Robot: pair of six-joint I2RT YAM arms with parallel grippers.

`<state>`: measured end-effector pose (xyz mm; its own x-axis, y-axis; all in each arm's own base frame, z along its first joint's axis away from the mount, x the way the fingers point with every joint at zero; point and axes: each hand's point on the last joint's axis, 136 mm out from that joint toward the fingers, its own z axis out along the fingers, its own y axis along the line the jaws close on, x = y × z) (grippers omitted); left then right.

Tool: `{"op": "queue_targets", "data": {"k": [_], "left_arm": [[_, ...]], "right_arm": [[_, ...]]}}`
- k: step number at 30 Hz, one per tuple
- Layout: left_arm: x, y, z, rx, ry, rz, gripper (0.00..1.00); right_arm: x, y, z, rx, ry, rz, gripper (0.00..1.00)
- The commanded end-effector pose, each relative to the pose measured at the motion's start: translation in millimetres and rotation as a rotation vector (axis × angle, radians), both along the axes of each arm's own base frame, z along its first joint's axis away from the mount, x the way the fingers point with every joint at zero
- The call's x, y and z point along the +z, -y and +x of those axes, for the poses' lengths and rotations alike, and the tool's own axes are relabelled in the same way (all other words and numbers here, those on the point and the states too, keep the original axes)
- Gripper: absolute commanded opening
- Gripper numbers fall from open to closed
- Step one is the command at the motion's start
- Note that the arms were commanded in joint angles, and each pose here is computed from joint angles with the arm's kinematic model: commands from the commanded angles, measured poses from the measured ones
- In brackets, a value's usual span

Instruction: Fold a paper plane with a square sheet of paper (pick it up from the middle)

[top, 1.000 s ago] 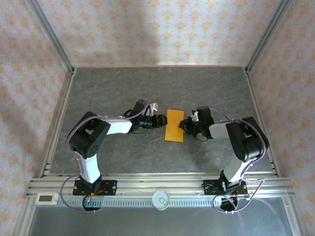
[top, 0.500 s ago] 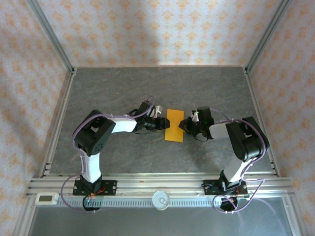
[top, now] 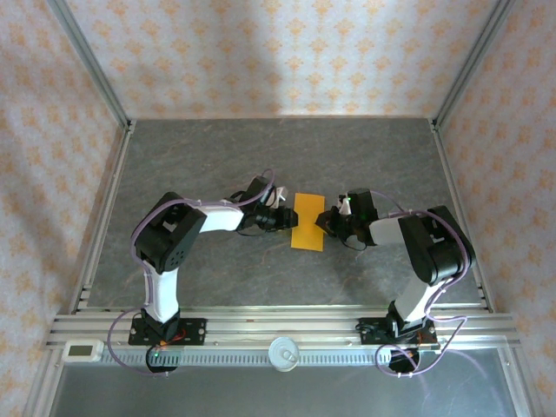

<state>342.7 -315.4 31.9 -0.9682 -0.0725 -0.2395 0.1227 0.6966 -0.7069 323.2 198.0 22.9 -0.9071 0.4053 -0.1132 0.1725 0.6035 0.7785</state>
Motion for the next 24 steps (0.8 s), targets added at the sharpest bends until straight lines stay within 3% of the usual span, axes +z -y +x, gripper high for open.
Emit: {"op": "queue_targets", "data": {"k": [1,19,24], "left_arm": [[-5,8,-7,-0.041,-0.025,-0.009,0.3],[0,5,-7,-0.031,-0.019,-0.001,0.1],[6,4,-7,-0.019,-0.007,-0.011,0.03]], "right_arm": [[-29,16,-10,-0.04,-0.064,-0.081,0.11],[-23,17,-8,-0.043,-0.05,-0.082,0.11],[1,5,-3,-0.003,0.034,-0.007,0.16]]}}
